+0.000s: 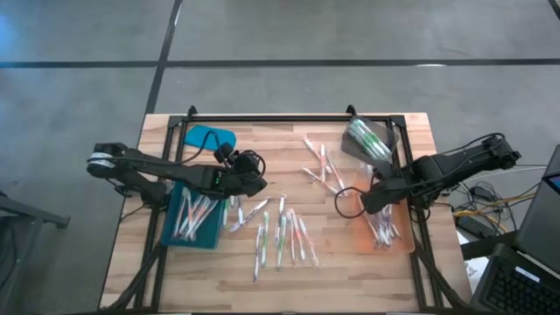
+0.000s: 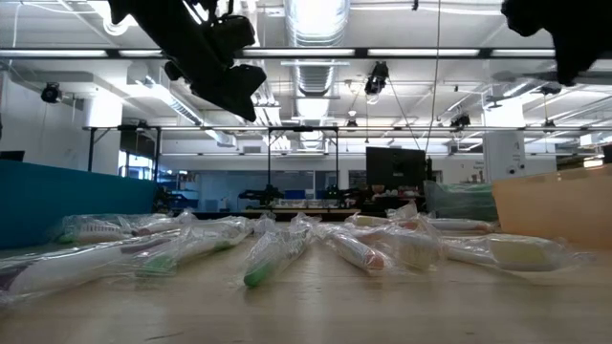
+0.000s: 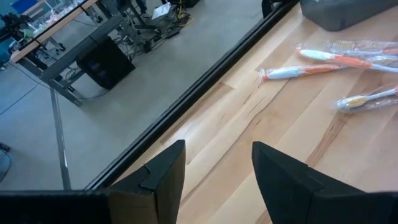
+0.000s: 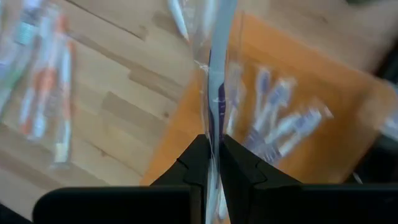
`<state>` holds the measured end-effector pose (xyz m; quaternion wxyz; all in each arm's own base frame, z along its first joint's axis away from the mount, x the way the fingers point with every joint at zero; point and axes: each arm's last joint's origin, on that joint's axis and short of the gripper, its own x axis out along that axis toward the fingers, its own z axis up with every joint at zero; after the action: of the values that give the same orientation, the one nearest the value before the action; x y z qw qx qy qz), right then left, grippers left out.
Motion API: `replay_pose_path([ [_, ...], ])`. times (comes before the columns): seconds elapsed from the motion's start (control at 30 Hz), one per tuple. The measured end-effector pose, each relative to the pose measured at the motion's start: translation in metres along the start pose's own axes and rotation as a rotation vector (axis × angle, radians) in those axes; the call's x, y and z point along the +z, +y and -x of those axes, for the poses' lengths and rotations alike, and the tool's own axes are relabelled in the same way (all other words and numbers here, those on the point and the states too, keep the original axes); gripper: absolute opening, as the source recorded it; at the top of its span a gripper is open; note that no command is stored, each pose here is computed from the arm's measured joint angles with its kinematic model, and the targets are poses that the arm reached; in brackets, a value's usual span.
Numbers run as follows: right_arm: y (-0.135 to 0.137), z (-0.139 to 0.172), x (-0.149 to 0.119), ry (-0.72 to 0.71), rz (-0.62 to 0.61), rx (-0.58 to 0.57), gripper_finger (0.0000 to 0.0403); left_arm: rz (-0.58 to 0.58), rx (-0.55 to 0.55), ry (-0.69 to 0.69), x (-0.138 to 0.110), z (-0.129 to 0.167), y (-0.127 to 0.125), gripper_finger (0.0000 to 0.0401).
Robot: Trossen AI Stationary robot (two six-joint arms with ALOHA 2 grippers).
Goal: Pick & Place Toothbrushes
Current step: Put the purple toothbrush into the orange bin
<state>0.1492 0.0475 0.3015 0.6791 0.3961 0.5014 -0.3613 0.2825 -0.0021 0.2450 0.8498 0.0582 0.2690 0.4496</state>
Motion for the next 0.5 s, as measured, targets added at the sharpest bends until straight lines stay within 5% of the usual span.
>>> replay_pose_path([
  [0.5,-0.019,-0.034,-0.014,0.21,-0.097,-0.194,0.0022,0.001,-0.001,0.001,0.0,0.0,0.0,0.0191],
])
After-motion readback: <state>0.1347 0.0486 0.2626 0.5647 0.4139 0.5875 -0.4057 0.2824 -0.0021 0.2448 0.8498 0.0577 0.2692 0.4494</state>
